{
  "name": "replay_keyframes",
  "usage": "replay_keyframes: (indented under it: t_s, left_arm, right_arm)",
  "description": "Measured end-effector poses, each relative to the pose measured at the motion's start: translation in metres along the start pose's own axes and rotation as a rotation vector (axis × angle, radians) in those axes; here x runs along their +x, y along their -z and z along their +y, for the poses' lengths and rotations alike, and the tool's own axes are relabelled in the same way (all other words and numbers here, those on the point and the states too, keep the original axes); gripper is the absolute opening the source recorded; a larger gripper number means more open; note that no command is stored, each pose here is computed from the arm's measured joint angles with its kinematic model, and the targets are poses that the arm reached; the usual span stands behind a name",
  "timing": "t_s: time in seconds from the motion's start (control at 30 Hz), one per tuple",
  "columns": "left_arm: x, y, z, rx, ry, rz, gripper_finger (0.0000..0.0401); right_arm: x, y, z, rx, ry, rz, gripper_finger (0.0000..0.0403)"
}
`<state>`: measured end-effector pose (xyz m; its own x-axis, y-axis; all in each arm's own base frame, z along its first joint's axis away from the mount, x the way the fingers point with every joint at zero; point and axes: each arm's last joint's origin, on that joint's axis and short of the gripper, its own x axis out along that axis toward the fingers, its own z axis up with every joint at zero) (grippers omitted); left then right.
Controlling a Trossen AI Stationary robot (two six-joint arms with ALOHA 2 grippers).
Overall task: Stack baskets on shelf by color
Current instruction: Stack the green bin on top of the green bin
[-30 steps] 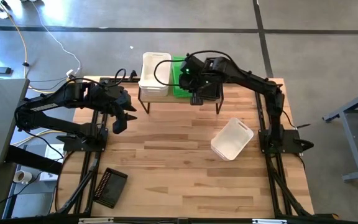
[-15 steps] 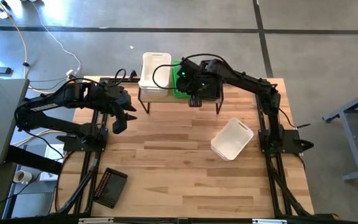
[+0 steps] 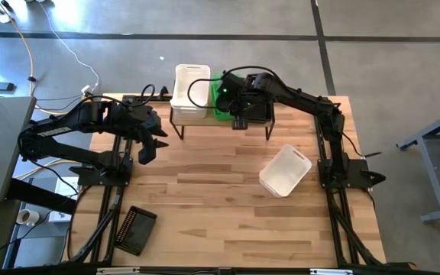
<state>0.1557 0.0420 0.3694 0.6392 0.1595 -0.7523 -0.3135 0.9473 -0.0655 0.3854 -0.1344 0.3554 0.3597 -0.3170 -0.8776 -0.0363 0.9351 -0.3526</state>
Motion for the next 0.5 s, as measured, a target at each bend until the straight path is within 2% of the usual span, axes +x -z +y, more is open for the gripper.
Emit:
replay_keyframes:
  t_s: [0.23, 0.5]
  left_arm:
    - [0.0, 0.0, 0.0, -0.001, 0.0, 0.0, 0.0158]
    - [0.0, 0.0, 0.0, 0.0, 0.0, 0.0, 0.0158]
  right_arm:
    - [0.0, -0.005, -0.003, 0.013, 0.024, -0.048, 0.0093]
    - [-0.001, -0.012, -0.003, 0.046, -0.025, -0.152, 0.0102]
